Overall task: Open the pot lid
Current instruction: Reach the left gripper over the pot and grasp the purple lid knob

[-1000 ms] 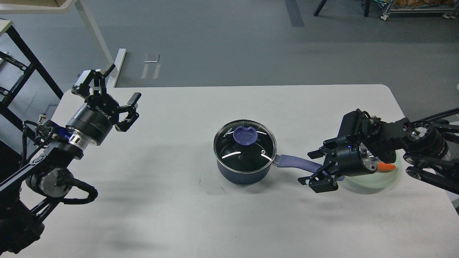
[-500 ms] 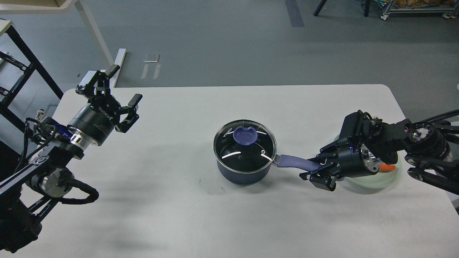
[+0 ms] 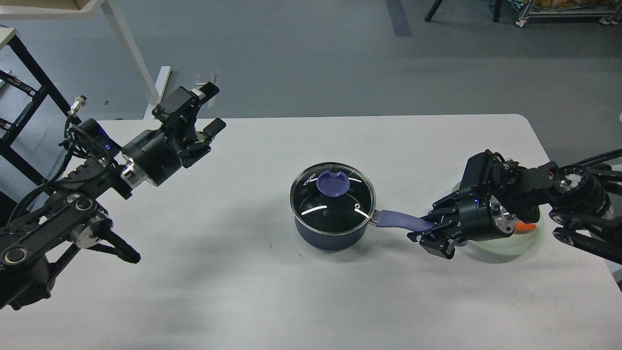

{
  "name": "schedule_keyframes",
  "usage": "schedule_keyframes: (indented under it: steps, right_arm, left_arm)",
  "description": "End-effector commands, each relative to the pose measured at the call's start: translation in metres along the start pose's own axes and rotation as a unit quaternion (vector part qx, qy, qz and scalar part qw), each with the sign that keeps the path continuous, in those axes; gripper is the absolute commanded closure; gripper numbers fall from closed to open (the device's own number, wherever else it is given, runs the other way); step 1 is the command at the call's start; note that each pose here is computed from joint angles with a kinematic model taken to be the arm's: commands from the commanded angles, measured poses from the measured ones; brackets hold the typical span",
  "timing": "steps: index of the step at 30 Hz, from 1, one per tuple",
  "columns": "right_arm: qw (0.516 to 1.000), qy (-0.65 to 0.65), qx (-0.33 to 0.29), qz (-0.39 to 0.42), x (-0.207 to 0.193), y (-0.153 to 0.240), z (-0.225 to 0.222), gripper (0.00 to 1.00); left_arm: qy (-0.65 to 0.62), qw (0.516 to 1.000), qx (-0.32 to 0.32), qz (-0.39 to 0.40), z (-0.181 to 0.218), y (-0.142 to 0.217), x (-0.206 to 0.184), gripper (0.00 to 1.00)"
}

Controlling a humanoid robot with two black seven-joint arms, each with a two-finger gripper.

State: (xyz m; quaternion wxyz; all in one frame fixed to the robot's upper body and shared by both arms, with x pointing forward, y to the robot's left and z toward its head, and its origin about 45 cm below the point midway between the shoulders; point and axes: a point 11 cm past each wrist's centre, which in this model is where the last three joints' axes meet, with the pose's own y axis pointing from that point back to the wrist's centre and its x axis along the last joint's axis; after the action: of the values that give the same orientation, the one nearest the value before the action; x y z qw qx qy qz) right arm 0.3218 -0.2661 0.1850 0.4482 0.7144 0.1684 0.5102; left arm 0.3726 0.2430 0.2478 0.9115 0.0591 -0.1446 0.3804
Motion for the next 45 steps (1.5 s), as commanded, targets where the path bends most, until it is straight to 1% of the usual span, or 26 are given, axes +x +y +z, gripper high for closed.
schedule_keyframes:
  steps: [1,4,7,10,13,18,21,26,36,41,45]
  right_arm:
    - [1.000,0.000,0.000,0.000,0.000,0.000,0.000,0.70]
    - [1.000,0.000,0.000,0.001,0.001,0.000,0.000,0.69]
    - [1.000,0.000,0.001,0.001,0.001,0.000,0.000,0.69]
    - [1.000,0.000,0.001,0.001,0.001,0.000,0.000,0.69]
    - [1.000,0.000,0.001,0.001,0.001,0.000,0.000,0.69]
    - [1.000,0.000,0.001,0.001,0.001,0.000,0.000,0.69]
    - [1.000,-0.001,0.001,0.001,0.000,-0.001,-0.001,0.69]
    - [1.000,0.000,0.001,0.002,0.001,-0.001,-0.001,0.68]
    - [1.000,0.000,0.002,0.001,0.001,-0.001,-0.001,0.68]
    - [1.000,0.000,0.002,0.001,0.001,-0.001,-0.001,0.68]
    - [1.000,-0.001,0.003,0.002,0.001,-0.001,-0.002,0.68]
  left_arm:
    - [-0.097,0.993,-0.003,-0.062,0.013,-0.016,-0.014,0.01]
    - [-0.224,0.964,-0.024,-0.139,0.030,-0.033,-0.032,0.01]
    - [-0.354,0.911,-0.033,-0.208,0.039,-0.046,-0.045,0.01]
    - [-0.452,0.860,-0.039,-0.234,0.042,-0.058,-0.052,0.01]
    - [-0.501,0.823,-0.058,-0.263,0.042,-0.073,-0.069,0.01]
    - [-0.545,0.787,-0.066,-0.281,0.025,-0.092,-0.085,0.01]
    - [-0.553,0.779,-0.068,-0.286,0.021,-0.105,-0.095,0.01]
    - [-0.566,0.770,-0.060,-0.288,0.011,-0.117,-0.099,0.01]
    - [-0.563,0.764,-0.059,-0.311,-0.007,-0.115,-0.118,0.01]
    - [-0.566,0.763,-0.049,-0.308,-0.013,-0.115,-0.114,0.01]
    - [-0.582,0.753,-0.055,-0.303,-0.017,-0.118,-0.115,0.01]
